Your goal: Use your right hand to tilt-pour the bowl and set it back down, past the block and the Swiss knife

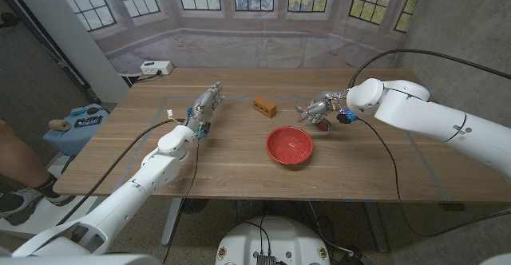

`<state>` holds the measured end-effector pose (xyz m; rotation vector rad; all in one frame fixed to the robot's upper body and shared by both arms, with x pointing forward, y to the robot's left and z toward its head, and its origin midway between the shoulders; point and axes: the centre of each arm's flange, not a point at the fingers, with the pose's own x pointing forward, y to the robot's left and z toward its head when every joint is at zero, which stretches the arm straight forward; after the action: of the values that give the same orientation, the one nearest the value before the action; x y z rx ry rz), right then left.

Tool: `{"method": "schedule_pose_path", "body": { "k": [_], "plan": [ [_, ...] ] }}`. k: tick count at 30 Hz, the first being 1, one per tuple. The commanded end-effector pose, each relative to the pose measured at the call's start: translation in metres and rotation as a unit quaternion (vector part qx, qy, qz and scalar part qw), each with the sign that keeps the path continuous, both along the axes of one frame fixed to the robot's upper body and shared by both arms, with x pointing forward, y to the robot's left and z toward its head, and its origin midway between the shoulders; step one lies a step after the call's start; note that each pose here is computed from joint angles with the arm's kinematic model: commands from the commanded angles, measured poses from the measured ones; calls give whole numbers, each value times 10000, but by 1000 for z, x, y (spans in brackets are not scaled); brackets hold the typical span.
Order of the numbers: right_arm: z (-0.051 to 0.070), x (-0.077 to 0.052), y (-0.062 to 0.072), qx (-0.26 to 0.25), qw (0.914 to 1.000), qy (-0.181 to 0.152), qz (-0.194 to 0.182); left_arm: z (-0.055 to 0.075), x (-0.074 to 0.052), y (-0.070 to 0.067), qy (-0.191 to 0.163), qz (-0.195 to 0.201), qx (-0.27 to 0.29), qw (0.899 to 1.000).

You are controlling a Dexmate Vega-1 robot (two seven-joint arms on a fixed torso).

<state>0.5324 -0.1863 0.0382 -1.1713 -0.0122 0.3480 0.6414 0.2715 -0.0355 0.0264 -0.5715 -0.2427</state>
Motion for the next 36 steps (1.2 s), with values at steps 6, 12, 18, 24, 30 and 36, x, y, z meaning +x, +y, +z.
{"method": "schedule_pose_path", "body": {
  "k": [6, 12, 18, 24, 30, 36],
  "plan": [
    [-5, 3, 18, -417, 9989, 207, 6, -4, -1, 0, 25, -28, -41, 10000],
    [-9, 4, 22, -514, 9985, 199, -26, -6, -4, 0, 22, -13, -38, 10000],
    [-13, 5, 27, -660, 9976, 178, -58, -8, -7, -1, 4, 5, -60, 10000],
    [-15, 7, 31, -751, 9970, 149, -102, -11, -9, -2, 19, 18, -83, 10000],
    [-19, 10, 37, -818, 9965, 163, -90, -13, -10, -3, 31, 10, -96, 9999],
    [-23, 13, 42, -882, 9960, 118, -115, -15, -10, -3, 51, 4, -85, 10000]
  ]
}}
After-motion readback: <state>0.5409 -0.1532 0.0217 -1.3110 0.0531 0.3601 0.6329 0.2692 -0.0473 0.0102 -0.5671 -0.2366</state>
